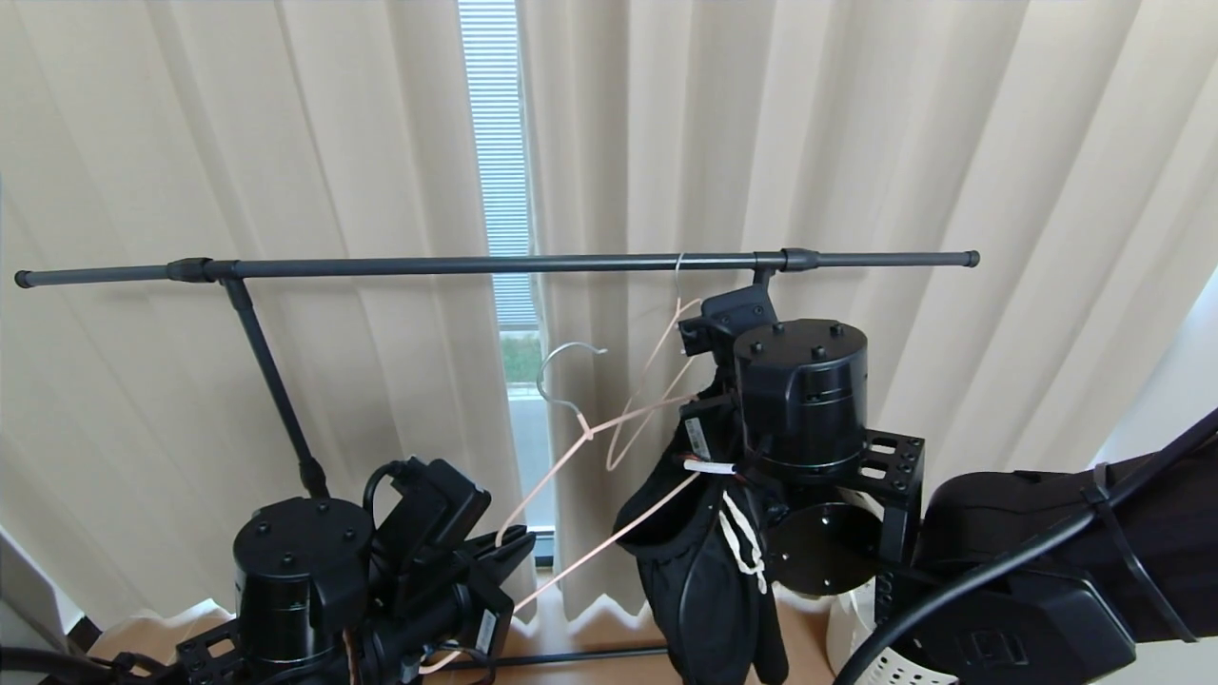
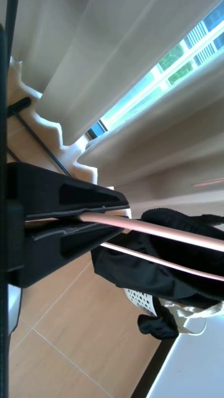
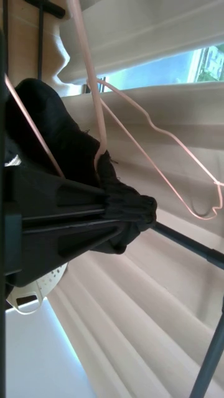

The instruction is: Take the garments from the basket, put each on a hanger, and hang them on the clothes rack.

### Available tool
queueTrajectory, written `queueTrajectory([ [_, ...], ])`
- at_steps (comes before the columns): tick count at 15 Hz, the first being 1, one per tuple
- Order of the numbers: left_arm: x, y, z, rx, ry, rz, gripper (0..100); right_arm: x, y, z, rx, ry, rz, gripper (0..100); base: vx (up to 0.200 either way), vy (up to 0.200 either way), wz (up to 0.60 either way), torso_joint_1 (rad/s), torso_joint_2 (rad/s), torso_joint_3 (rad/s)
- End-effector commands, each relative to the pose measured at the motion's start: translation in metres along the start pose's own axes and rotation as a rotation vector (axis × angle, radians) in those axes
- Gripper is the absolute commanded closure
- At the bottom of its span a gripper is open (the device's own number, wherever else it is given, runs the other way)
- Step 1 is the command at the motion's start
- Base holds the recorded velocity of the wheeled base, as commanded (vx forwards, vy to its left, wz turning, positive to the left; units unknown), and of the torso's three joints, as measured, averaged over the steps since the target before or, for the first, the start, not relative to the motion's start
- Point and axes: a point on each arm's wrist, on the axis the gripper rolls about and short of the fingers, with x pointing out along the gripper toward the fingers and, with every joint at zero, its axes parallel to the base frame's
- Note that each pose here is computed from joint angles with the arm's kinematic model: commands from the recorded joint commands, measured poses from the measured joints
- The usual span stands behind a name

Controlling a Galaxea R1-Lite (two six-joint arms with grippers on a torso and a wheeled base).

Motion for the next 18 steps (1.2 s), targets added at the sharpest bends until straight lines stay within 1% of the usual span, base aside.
queueTrajectory([
  [1, 0.0, 0.0, 0.0, 0.0, 0.002, 0.001, 100, -0.005, -0.002, 0.003, 0.008, -0.009, 0.007, 100, 0.0, 0.0, 0.0, 0.0, 0.0, 0.0],
  [2, 0.0, 0.0, -0.001, 0.0, 0.005, -0.001, 100, -0.012, -0.003, 0.008, 0.019, -0.023, 0.022, 100, 0.0, 0.0, 0.0, 0.0, 0.0, 0.0],
  [5, 0.0, 0.0, -0.001, 0.0, 0.006, -0.001, 100, -0.021, -0.003, 0.012, 0.037, -0.036, 0.047, 100, 0.0, 0.0, 0.0, 0.0, 0.0, 0.0],
  [11, 0.0, 0.0, -0.001, 0.002, 0.003, -0.001, 100, -0.039, 0.009, 0.011, 0.037, -0.048, 0.108, 100, 0.0, 0.0, 0.0, 0.0, 0.0, 0.0],
  [14, 0.0, 0.0, -0.001, 0.0, 0.003, -0.001, 100, -0.046, 0.018, 0.006, 0.035, -0.044, 0.142, 100, 0.0, 0.0, 0.0, 0.0, 0.0, 0.0],
  [18, 0.0, 0.0, -0.001, 0.0, 0.003, -0.001, 100, -0.056, 0.026, 0.006, 0.054, -0.05, 0.201, 100, 0.0, 0.0, 0.0, 0.0, 0.0, 0.0],
])
